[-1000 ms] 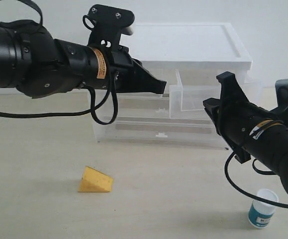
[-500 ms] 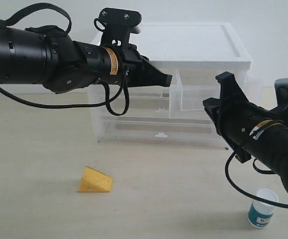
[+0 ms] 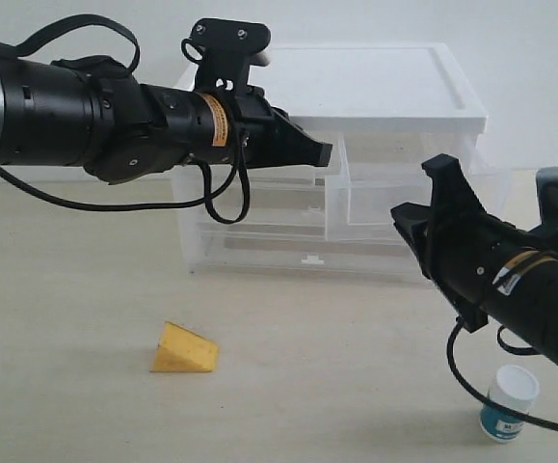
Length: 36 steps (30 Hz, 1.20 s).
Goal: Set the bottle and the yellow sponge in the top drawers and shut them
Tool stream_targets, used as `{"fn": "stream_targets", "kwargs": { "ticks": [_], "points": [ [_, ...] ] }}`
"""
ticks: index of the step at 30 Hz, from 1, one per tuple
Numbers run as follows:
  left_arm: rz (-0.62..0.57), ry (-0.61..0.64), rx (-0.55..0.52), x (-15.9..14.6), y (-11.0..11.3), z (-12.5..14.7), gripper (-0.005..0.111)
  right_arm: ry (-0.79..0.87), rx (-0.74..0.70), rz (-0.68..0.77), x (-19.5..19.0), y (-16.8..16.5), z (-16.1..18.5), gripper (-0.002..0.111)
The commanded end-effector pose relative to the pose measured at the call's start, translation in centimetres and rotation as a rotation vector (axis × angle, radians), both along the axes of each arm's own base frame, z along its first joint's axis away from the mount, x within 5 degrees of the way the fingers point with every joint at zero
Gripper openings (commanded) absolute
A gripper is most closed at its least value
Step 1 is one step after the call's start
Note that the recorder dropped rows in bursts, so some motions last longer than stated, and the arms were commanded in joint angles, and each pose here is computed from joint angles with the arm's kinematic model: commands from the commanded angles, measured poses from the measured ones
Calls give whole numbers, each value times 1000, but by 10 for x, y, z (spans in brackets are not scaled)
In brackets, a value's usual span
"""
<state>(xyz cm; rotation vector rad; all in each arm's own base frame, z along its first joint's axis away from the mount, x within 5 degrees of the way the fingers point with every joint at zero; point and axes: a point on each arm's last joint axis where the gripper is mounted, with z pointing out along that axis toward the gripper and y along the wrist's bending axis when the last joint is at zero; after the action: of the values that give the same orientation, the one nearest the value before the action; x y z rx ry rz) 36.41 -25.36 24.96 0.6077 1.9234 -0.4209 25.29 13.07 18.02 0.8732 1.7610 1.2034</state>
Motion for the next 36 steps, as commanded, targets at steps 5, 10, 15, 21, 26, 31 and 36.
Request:
{"fn": "stream_targets", "kwargs": {
  "ticks": [5,10,15,21,26,31,36],
  "points": [
    [26,-4,-29,9,6,3,4,-27,103,106,-22,0,-7,0],
    [26,-4,-29,9,6,3,4,-5,120,103,-34,-7,-15,0],
    [29,1,-35,9,6,3,4,-36,155,129,-47,-11,-17,0],
    [32,5,-40,9,6,3,4,-70,84,154,-47,-10,-18,11],
    [32,5,-40,9,6,3,4,-137,-53,206,-49,-8,-18,71],
    [32,5,-40,9,6,3,4,-124,-143,389,-59,3,-25,73],
    [33,6,-39,9,6,3,4,-199,-241,568,-69,12,-26,72]
  ]
}}
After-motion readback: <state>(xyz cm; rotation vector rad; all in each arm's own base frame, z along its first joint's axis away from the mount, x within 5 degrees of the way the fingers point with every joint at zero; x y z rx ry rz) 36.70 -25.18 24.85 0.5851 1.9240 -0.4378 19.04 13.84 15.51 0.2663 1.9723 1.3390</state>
